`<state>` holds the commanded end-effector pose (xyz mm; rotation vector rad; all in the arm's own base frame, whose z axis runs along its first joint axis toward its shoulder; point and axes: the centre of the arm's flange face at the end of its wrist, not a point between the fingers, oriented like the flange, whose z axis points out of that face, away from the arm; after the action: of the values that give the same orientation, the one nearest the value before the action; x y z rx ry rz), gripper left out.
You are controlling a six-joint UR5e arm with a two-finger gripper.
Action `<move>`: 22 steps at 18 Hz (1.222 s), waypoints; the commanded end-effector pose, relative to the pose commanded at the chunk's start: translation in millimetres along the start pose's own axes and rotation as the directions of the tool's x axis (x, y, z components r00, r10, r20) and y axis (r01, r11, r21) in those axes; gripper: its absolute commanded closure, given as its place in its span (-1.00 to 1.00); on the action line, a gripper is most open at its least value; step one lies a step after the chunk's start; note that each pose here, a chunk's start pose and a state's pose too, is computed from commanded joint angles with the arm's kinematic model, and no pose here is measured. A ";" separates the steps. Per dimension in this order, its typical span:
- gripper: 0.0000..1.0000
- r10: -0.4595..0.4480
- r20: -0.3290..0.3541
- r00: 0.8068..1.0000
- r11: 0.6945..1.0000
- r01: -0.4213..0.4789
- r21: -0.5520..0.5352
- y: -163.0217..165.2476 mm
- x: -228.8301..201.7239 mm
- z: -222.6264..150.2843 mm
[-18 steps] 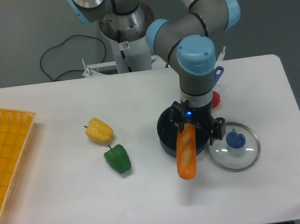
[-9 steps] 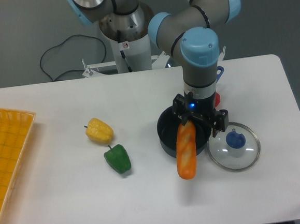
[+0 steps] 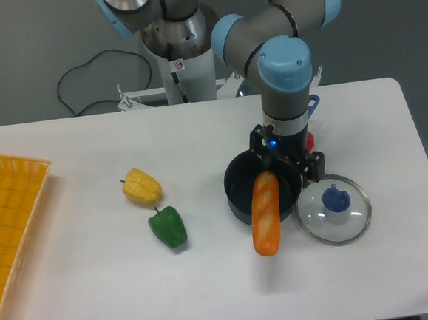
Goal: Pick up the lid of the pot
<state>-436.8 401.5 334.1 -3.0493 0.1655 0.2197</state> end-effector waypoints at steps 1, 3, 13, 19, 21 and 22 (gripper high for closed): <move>-1.00 -0.041 0.000 0.999 0.999 0.041 0.000 0.1 0.3 0.5; -1.00 -0.089 0.002 0.996 0.996 0.089 0.006 -1.1 0.9 -0.7; -1.00 -0.105 -0.004 0.995 0.994 0.105 -0.008 1.6 10.8 2.6; -1.00 -0.105 0.028 0.994 0.993 0.107 -0.049 5.6 1.1 -0.2; -1.00 -0.061 0.031 0.998 0.997 0.063 -0.052 11.4 -5.9 -3.5; -1.00 -0.055 0.026 0.998 0.997 0.056 -0.051 20.1 -13.4 -1.6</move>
<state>-452.0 382.8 336.2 -3.0964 0.0749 0.2612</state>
